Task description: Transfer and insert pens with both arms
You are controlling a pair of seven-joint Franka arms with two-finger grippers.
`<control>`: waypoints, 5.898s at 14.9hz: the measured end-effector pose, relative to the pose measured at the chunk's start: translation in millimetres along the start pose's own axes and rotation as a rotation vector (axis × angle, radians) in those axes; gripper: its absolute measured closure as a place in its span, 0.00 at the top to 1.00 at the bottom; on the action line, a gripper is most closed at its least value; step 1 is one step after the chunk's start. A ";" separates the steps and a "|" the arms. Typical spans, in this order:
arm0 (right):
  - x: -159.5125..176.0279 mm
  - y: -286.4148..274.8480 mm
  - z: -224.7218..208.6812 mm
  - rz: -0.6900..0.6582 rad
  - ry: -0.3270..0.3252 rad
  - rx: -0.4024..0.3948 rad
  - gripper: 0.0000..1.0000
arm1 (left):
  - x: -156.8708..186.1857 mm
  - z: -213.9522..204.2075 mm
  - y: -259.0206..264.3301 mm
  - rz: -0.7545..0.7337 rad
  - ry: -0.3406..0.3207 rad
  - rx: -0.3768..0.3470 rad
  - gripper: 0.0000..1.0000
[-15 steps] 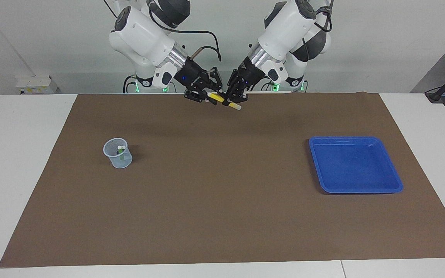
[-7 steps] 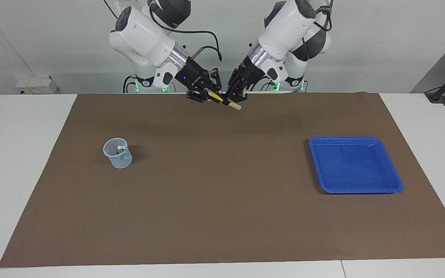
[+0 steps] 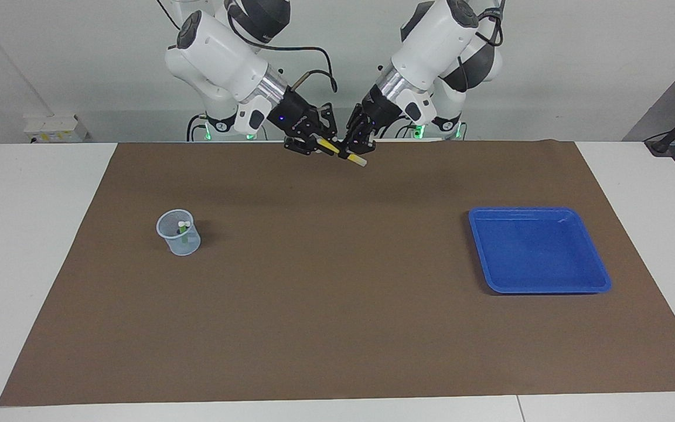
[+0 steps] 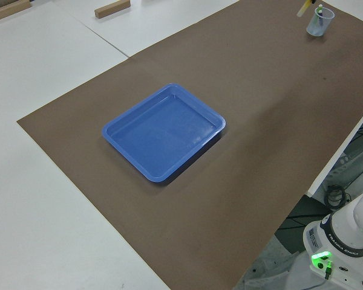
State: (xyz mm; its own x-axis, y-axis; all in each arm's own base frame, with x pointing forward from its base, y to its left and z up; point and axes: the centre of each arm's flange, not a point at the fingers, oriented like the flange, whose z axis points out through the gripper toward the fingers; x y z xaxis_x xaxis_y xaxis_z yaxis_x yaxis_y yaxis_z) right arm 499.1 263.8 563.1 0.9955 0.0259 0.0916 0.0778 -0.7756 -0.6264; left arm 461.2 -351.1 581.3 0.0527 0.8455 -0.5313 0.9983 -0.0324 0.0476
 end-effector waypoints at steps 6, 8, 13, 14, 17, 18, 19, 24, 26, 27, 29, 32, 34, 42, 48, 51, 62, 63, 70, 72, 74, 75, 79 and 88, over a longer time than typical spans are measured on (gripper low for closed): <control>4.4 28.0 -5.4 -0.080 -0.022 -0.214 0.22 | 68.3 -44.2 44.6 -0.133 0.011 -0.080 1.00; 9.1 47.5 -13.8 -0.097 -0.029 -0.311 0.22 | 114.3 -70.5 66.0 -0.183 0.027 -0.123 1.00; 20.4 104.0 -44.4 -0.118 -0.052 -0.576 0.22 | 215.4 -125.2 87.2 -0.069 0.113 -0.147 1.00; 22.4 114.1 -51.0 -0.120 -0.055 -0.620 0.22 | 236.9 -137.5 88.4 -0.020 0.133 -0.149 1.00; 27.7 141.0 -70.2 -0.136 -0.063 -0.715 0.22 | 298.1 -169.3 85.4 0.155 0.215 -0.145 1.00; 29.4 151.7 -77.9 -0.137 -0.068 -0.732 0.22 | 312.4 -174.3 82.1 0.229 0.251 -0.122 1.00; 30.8 163.3 -86.1 -0.139 -0.076 -0.746 0.22 | 321.4 -176.9 79.0 0.300 0.282 -0.094 1.00; 28.9 217.1 -117.0 -0.124 -0.132 -0.772 0.22 | 334.7 -178.1 65.0 0.583 0.433 0.099 1.00; 24.5 229.6 -122.3 -0.107 -0.161 -0.777 0.22 | 336.7 -178.6 59.4 0.739 0.452 0.189 1.00; 21.5 235.6 -124.1 -0.102 -0.173 -0.780 0.22 | 338.4 -180.2 57.7 0.831 0.450 0.221 1.00; 13.7 247.9 -126.8 -0.094 -0.191 -0.783 0.22 | 351.3 -187.0 55.2 0.998 0.448 0.277 1.00; 6.6 256.7 -127.8 -0.082 -0.203 -0.786 0.22 | 374.1 -185.3 54.3 1.134 0.470 0.386 1.00; 5.0 258.1 -125.4 -0.082 -0.206 -0.787 0.22 | 381.6 -171.7 62.4 1.166 0.476 0.433 1.00; 0.9 274.9 -105.9 -0.095 -0.188 -0.787 0.19 | 343.2 -130.1 93.9 1.284 0.502 0.416 1.00; 3.1 288.6 -91.1 -0.101 -0.183 -0.777 0.19 | 322.5 -152.5 84.5 1.394 0.370 0.499 1.00; 3.2 289.4 -90.3 -0.100 -0.185 -0.776 0.19 | 318.9 -150.7 84.9 1.421 0.346 0.489 1.00; 2.5 323.1 -64.6 -0.079 -0.156 -0.759 0.25 | 313.9 -157.0 80.0 1.448 0.343 0.489 1.00; 2.5 323.2 -64.8 -0.075 -0.154 -0.760 0.33 | 314.3 -155.9 81.0 1.453 0.350 0.483 1.00; 3.1 322.5 -65.3 -0.073 -0.151 -0.760 1.00 | 317.4 -154.0 80.9 1.456 0.350 0.482 1.00; 4.6 321.0 -67.2 -0.075 -0.146 -0.761 1.00 | 316.8 -154.7 80.6 1.457 0.351 0.481 1.00; 7.4 318.2 -70.5 -0.078 -0.136 -0.762 1.00 | 314.4 -153.9 80.4 1.462 0.351 0.481 1.00; 9.5 316.0 -73.4 -0.080 -0.130 -0.763 1.00 | 313.4 -153.5 80.4 1.464 0.351 0.481 1.00; 21.6 299.6 -94.7 -0.082 -0.112 -0.768 1.00 | 313.4 -154.2 80.6 1.464 0.354 0.479 1.00; 57.8 266.0 -132.7 -0.102 -0.068 -0.757 1.00 | 314.9 -158.4 77.5 1.456 0.349 0.482 1.00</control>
State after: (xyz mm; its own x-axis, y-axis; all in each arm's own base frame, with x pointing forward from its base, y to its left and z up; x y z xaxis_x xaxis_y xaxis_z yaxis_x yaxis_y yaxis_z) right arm 570.1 -24.7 504.5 0.9884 0.1402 0.0578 0.1350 -0.9871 0.0857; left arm 551.5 -2.9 551.7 0.9985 0.0121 -0.0540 0.0135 -0.9996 0.0248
